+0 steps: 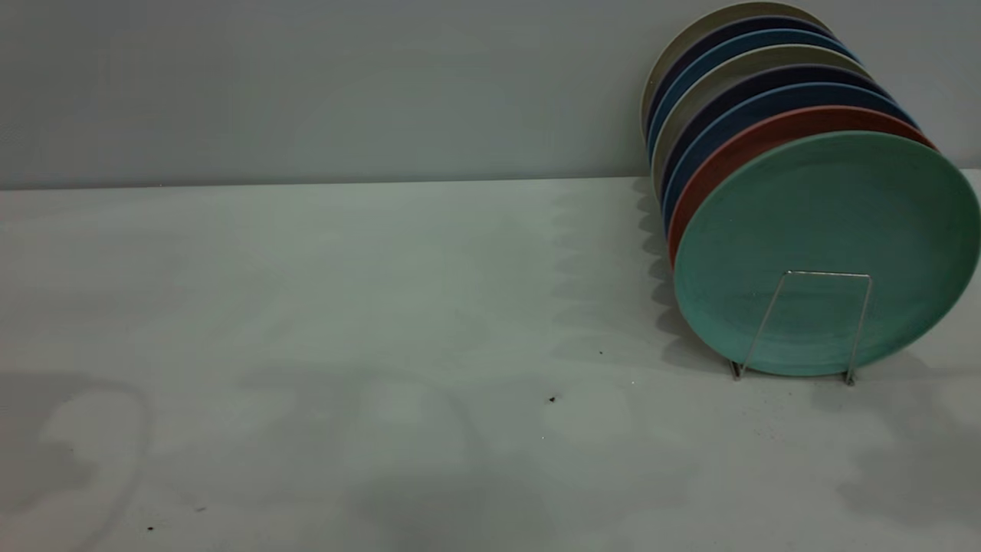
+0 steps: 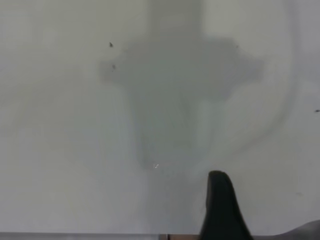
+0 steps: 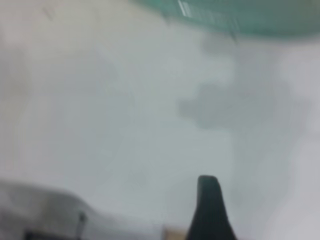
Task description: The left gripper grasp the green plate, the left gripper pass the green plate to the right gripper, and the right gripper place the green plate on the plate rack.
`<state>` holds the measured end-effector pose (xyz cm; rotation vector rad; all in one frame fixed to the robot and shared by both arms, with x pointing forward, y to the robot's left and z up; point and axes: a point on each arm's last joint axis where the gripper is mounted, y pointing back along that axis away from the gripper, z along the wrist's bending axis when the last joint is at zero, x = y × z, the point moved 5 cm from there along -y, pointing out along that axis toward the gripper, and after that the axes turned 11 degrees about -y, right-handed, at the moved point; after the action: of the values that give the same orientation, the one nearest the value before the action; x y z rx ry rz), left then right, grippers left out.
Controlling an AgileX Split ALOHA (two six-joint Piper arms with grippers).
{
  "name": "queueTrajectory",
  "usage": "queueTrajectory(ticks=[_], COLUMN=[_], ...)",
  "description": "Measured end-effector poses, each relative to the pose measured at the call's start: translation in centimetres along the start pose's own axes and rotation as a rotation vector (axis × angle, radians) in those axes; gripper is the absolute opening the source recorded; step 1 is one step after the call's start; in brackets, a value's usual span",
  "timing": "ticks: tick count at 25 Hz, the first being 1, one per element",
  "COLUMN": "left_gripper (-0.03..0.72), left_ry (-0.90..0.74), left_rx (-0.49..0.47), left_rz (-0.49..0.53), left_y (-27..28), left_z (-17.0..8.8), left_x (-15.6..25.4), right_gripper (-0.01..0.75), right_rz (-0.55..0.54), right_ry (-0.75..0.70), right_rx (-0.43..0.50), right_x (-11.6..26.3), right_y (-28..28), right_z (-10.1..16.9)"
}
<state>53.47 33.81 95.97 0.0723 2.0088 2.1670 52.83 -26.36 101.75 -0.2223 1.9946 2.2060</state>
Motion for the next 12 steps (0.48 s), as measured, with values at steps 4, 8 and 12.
queueTrajectory(ticks=[4, 8, 12], left_gripper=[0.510, 0.510, 0.510], left_ry=[0.017, 0.035, 0.046], left_rx=[-0.027, -0.034, -0.030], left_rz=[-0.131, -0.249, -0.329], left_y=[4.6, 7.8, 9.7], left_z=[-0.6, -1.8, -3.3], left_x=[2.7, 6.7, 11.3], right_gripper=[0.587, 0.587, 0.587], right_rz=[-0.035, -0.139, -0.223], right_ry=[-0.015, -0.020, -0.020], right_rx=[0.083, 0.083, 0.073], right_x=[1.6, 4.5, 8.8], right_y=[2.9, 6.2, 8.2], right_z=[-1.2, -1.3, -1.6])
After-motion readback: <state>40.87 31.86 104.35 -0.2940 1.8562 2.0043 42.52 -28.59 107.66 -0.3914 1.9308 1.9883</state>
